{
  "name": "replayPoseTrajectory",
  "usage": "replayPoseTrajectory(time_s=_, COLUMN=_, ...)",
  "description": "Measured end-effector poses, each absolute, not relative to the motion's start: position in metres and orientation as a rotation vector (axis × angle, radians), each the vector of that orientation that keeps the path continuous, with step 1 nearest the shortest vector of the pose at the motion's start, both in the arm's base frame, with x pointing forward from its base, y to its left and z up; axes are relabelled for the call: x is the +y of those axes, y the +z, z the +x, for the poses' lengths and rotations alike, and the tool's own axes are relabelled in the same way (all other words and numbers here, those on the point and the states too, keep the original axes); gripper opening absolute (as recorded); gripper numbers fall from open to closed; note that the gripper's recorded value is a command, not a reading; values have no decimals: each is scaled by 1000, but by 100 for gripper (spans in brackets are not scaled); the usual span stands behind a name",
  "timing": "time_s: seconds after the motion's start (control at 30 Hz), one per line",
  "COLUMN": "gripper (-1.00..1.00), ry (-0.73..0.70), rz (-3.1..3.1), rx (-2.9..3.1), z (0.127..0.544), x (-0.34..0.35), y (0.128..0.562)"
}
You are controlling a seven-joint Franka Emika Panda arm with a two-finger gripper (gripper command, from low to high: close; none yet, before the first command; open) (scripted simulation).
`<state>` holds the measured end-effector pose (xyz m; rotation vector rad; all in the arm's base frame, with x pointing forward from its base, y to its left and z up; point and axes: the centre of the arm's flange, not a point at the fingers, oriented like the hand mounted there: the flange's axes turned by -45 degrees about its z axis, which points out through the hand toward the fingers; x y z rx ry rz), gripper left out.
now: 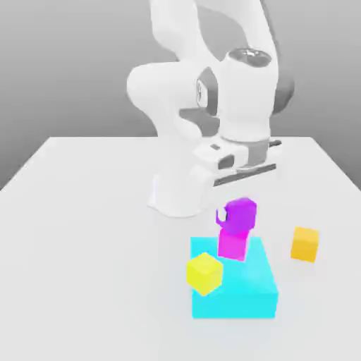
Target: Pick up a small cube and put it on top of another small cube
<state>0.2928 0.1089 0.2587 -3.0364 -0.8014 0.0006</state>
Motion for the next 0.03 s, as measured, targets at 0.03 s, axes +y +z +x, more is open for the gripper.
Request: replayPoseTrajectory(time_s=0.03, gripper=100, ry=1, rz=-3036, rx=-801, z=293, x=109, y=259)
